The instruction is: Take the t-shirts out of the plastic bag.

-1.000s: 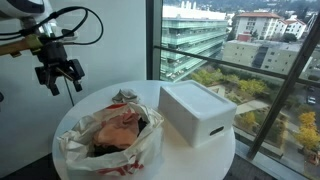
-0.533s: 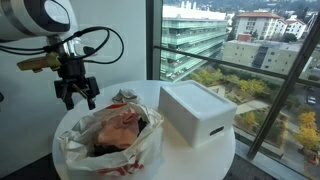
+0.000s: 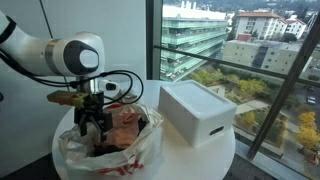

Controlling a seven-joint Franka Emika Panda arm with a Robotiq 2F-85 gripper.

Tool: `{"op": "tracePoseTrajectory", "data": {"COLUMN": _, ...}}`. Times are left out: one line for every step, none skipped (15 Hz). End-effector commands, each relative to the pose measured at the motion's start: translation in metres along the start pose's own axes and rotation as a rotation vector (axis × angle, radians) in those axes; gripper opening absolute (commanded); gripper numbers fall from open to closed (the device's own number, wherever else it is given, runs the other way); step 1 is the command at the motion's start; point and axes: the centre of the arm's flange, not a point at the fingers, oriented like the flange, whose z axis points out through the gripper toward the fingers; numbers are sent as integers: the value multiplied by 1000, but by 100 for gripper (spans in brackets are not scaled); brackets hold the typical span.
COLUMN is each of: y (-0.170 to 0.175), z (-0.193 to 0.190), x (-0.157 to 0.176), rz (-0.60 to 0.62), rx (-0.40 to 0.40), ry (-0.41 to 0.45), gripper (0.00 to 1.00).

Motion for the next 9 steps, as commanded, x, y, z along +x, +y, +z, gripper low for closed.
{"op": "tracePoseTrajectory", "data": {"y": 6, "z": 27, "x": 39, "rz": -1, "rx": 16, "ry": 86, "gripper": 100}}
{"op": "tracePoseTrajectory", "data": {"y": 10, "z": 31, "x": 45, "rz": 3, "rx": -12, "ry": 132, "gripper": 100}}
{"op": "tracePoseTrajectory", "data": {"y": 13, "z": 35, "x": 49, "rz": -3, "rx": -26, "ry": 166, "gripper": 100}}
{"op": "tracePoseTrajectory", "data": {"y": 16, "z": 39, "x": 54, "rz": -11, "rx": -29, "ry": 188, "gripper": 100}}
{"op": "tracePoseTrajectory", "data": {"y": 17, "z": 44, "x": 58, "rz": -22, "rx": -15, "ry": 204, "gripper": 100}}
{"op": "tracePoseTrajectory", "data": {"y": 17, "z": 49, "x": 61, "rz": -26, "rx": -12, "ry": 220, "gripper": 100}}
{"op": "tracePoseTrajectory", "data": {"y": 14, "z": 57, "x": 64, "rz": -40, "rx": -31, "ry": 236, "gripper": 100}}
{"op": "tracePoseTrajectory", "data": {"y": 10, "z": 62, "x": 65, "rz": -59, "rx": -56, "ry": 238, "gripper": 100}}
{"op": "tracePoseTrajectory", "data": {"y": 8, "z": 68, "x": 66, "rz": -81, "rx": -66, "ry": 232, "gripper": 100}}
